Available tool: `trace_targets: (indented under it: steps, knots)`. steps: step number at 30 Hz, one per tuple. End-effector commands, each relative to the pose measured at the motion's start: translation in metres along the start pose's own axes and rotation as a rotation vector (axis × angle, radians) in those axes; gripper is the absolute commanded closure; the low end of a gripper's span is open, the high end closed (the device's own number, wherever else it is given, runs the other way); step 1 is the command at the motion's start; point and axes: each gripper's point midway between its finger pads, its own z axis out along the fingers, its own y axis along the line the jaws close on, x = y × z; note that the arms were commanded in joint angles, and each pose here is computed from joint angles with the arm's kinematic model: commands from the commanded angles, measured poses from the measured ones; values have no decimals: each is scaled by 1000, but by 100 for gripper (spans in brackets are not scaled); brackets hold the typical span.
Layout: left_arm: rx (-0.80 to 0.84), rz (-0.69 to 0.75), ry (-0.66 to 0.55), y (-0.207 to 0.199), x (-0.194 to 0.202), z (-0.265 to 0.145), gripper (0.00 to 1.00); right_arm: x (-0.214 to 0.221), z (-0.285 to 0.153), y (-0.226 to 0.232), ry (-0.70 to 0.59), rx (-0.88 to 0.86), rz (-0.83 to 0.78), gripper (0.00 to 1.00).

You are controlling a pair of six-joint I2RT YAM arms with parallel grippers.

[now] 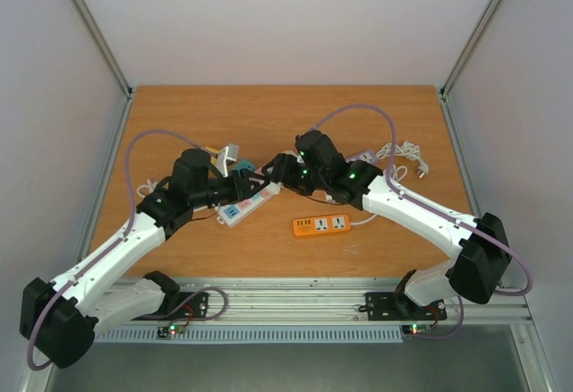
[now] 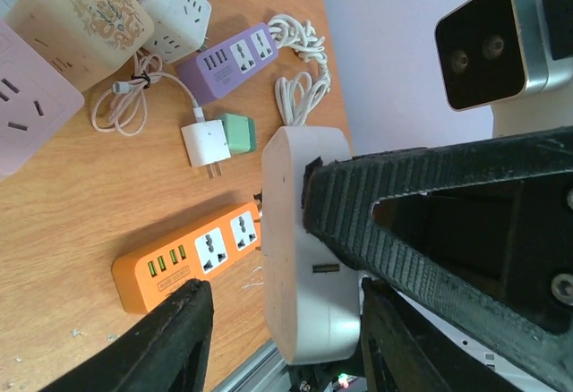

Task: Insert the plug

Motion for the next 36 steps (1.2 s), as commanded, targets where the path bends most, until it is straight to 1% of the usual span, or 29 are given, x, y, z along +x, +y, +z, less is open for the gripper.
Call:
trace_targets:
  steps: [1, 2, 6, 8, 9, 11, 12, 14, 15, 17, 18, 21, 23, 26, 28, 30, 32, 36]
  knots:
    - [77, 51, -33, -23, -13, 2, 54, -8, -8, 22, -15, -80, 15, 40]
    - [76, 45, -32, -23, -13, 3, 58, -8, -7, 24, -13, -91, 16, 40]
    - [71, 30, -46, -21, -15, 4, 82, -5, -5, 24, -2, -105, 18, 40]
    - [69, 25, -46, -20, -15, 5, 90, -5, -5, 24, -1, -110, 14, 40]
    - [70, 25, -44, -20, -15, 5, 93, -5, -5, 24, -3, -109, 7, 39]
    - [62, 25, -43, -19, -15, 5, 99, -7, -7, 22, -10, -104, -11, 32]
    - [51, 30, -45, -18, -15, 5, 99, -9, -8, 19, -16, -100, -17, 28]
    - [21, 37, -46, -14, -16, 4, 99, -13, -13, 17, -32, -104, -54, 15]
    - [4, 40, -46, -12, -16, 3, 100, -16, -16, 16, -42, -108, -85, 10]
    - [-23, 53, -39, -10, -17, 2, 99, -23, -27, 17, -73, -125, -184, 5]
    - [-37, 57, -32, -10, -17, 1, 100, -26, -32, 17, -89, -136, -259, 4]
    - [-67, 77, -3, -11, -15, -3, 100, -22, -44, 20, -90, -236, -528, 3]
    - [-76, 87, 21, -14, -13, -5, 99, -10, -52, 21, -93, -289, -744, 3]
    - [-76, 91, 76, -18, -6, -7, 99, 7, -62, 20, -84, -341, -946, 3]
    - [-54, 92, 111, -28, -4, -10, 100, 13, -66, 20, -77, -362, -1032, 4]
    - [-31, 94, 149, -36, 0, -12, 99, 17, -67, 22, -74, -380, -1085, 4]
    - [-10, 99, 175, -45, 2, -15, 100, 21, -66, 23, -58, -402, -1123, 4]
    - [18, 113, 184, -55, 3, -21, 100, 32, -63, 27, 5, -461, -1154, 5]
